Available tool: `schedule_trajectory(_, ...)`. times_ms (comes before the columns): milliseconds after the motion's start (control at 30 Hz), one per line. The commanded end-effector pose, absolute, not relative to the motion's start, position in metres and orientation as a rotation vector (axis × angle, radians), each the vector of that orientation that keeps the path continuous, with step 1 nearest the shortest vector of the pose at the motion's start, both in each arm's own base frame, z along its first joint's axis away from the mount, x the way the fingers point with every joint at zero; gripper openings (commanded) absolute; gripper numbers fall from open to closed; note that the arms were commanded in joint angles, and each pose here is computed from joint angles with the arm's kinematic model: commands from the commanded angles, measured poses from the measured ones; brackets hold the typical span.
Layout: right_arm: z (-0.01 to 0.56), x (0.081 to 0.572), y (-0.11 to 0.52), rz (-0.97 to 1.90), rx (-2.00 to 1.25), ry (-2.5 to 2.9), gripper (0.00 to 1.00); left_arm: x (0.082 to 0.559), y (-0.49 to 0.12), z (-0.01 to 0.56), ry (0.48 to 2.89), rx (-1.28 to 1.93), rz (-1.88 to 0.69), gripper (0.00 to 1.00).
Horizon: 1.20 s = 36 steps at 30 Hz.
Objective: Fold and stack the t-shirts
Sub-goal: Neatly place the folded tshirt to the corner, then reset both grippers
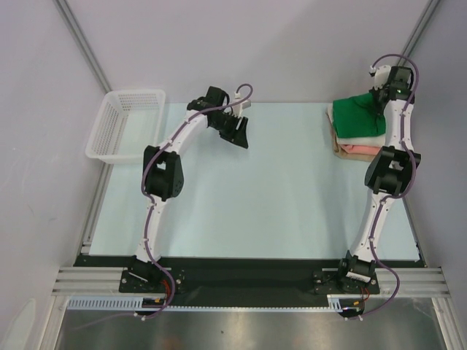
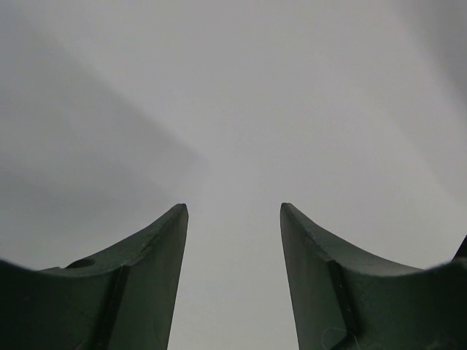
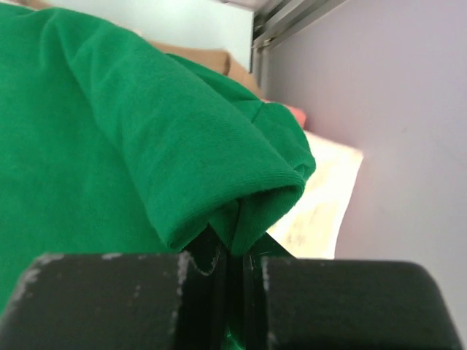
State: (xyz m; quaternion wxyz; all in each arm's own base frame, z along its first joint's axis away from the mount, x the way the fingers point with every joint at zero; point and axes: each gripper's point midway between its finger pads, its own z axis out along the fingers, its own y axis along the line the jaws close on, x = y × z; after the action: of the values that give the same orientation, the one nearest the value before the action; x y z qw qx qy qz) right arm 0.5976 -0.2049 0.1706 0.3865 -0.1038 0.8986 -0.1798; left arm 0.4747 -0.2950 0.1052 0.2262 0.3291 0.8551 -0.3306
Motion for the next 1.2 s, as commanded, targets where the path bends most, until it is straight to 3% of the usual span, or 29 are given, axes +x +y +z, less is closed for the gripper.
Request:
schedule_trajectory(0, 0.211, 0.617, -0.231, -0.624, -0.23, 2.142, 0.0, 0.476, -0.299, 0.133, 2.277, 0.955, -0.866, 0.59)
schedule_trajectory(333, 0.212, 0.613, -0.234, -0.656, -0.164, 2.139, 0.0, 0.482, -0.291, 0.135, 2.286, 0.945, -0.78, 0.6)
schedule_trajectory(367, 0.218, 0.611, -0.237, -0.673, -0.143, 2.13, 0.04, 0.484, -0.287, 0.135, 2.291, 0.938, -0.751, 0.6)
schedule_trajectory(400, 0.227, 0.609, -0.237, -0.675, -0.134, 2.118, 0.15, 0.488, -0.285, 0.139, 2.283, 0.931, -0.722, 0.62)
schedule_trajectory(433, 0.245, 0.606, -0.234, -0.682, -0.104, 2.087, 0.39, 0.496, -0.275, 0.143, 2.288, 0.901, -0.633, 0.64)
schedule_trajectory(467, 0.258, 0.604, -0.233, -0.686, -0.085, 2.058, 0.51, 0.501, -0.27, 0.146, 2.288, 0.882, -0.583, 0.68)
schedule_trajectory(500, 0.272, 0.602, -0.229, -0.683, -0.076, 2.034, 0.63, 0.506, -0.265, 0.155, 2.268, 0.865, -0.538, 0.84)
schedule_trajectory(567, 0.308, 0.597, -0.208, -0.66, -0.084, 1.965, 0.8, 0.518, -0.252, 0.166, 2.257, 0.792, -0.465, 0.98)
schedule_trajectory(600, 0.319, 0.596, -0.198, -0.646, -0.092, 1.937, 0.99, 0.521, -0.247, 0.177, 2.243, 0.767, -0.451, 1.0)
schedule_trajectory(633, 0.329, 0.593, -0.185, -0.618, -0.111, 1.907, 1.0, 0.523, -0.243, 0.182, 2.238, 0.744, -0.437, 1.0)
schedule_trajectory(667, 0.378, 0.585, -0.159, -0.591, -0.124, 1.781, 1.0, 0.528, -0.236, 0.187, 2.231, 0.714, -0.389, 1.0)
schedule_trajectory(700, 0.357, 0.582, -0.143, -0.551, -0.156, 1.812, 1.0, 0.529, -0.233, 0.195, 2.222, 0.693, -0.367, 1.0)
schedule_trajectory(767, 0.375, 0.579, -0.103, -0.441, -0.197, 1.71, 1.0, 0.533, -0.222, 0.199, 2.232, 0.615, -0.296, 1.0)
schedule_trajectory(900, 0.348, 0.542, 0.017, 0.017, -0.27, 1.719, 1.0, 0.539, -0.201, 0.201, 2.247, 0.453, -0.176, 1.0)
schedule_trajectory(1000, 0.289, 0.521, 0.075, 0.261, -0.211, 1.867, 1.0, 0.546, -0.185, 0.197, 2.249, 0.32, -0.099, 1.0)
schedule_trajectory(1100, 0.253, 0.501, 0.1, 0.313, -0.127, 1.954, 1.0, 0.543, -0.17, 0.191, 2.237, 0.246, -0.111, 1.0)
schedule_trajectory(1167, 0.234, 0.489, 0.104, 0.297, -0.099, 1.987, 1.0, 0.544, -0.168, 0.222, 2.124, 0.224, -0.138, 1.0)
